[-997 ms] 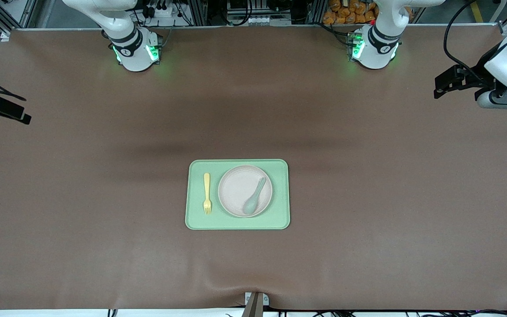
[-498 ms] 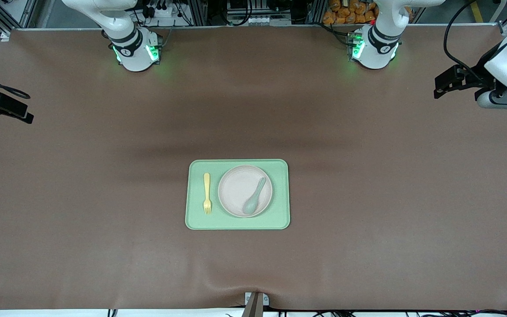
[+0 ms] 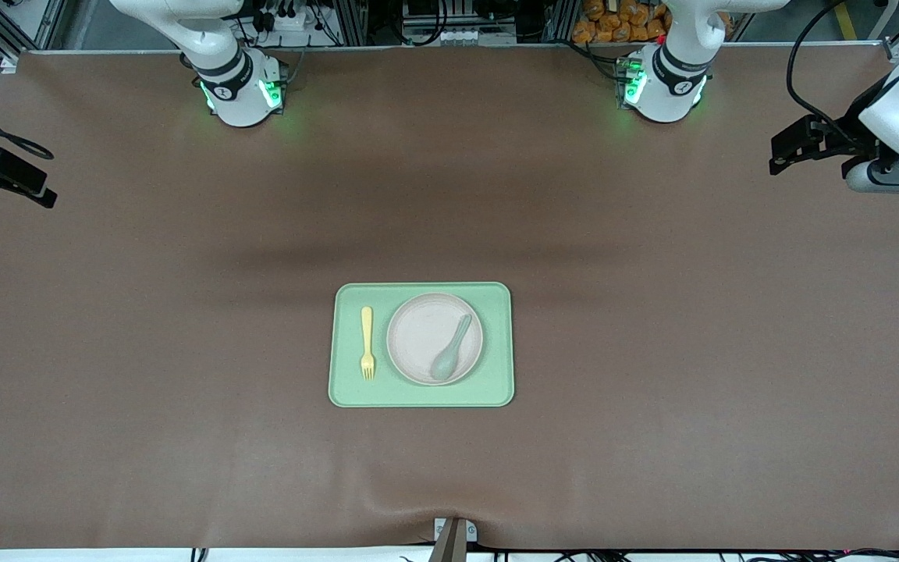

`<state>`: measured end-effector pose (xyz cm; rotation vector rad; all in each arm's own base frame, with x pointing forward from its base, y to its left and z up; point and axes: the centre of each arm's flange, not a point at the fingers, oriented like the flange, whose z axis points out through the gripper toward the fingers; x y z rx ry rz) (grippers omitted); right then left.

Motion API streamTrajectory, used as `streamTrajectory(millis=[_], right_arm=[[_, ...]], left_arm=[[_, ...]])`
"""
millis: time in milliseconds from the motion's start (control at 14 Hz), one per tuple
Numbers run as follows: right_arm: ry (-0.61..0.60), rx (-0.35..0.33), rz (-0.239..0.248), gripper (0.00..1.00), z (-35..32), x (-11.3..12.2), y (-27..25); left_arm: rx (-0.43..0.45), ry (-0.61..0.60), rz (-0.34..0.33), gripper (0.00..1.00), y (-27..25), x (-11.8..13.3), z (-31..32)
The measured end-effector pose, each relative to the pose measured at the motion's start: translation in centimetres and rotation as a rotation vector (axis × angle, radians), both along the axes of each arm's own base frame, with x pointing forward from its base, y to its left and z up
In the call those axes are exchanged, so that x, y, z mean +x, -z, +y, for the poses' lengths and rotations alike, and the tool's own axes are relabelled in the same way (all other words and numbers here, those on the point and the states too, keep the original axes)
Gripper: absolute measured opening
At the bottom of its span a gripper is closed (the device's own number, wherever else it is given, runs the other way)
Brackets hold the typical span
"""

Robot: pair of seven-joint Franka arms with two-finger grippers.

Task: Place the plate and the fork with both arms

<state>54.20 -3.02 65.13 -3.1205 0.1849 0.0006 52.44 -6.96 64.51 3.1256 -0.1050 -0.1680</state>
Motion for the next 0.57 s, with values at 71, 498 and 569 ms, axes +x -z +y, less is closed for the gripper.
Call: streamTrajectory(millis=[71, 498, 569], right_arm=[[-0.007, -0.002, -0.008, 1.00, 0.0, 0.1, -0.1], [-0.010, -0.027, -0.040, 1.00, -0.4, 0.1, -1.5], [-0.010, -0.034, -0.041, 1.00, -0.5, 0.1, -1.5]], left_arm=[[0.000, 0.000, 0.000, 1.00, 0.0, 0.0, 0.0], [0.000, 0.000, 0.000, 1.00, 0.0, 0.0, 0.0], [0.000, 0.000, 0.000, 1.00, 0.0, 0.0, 0.0]])
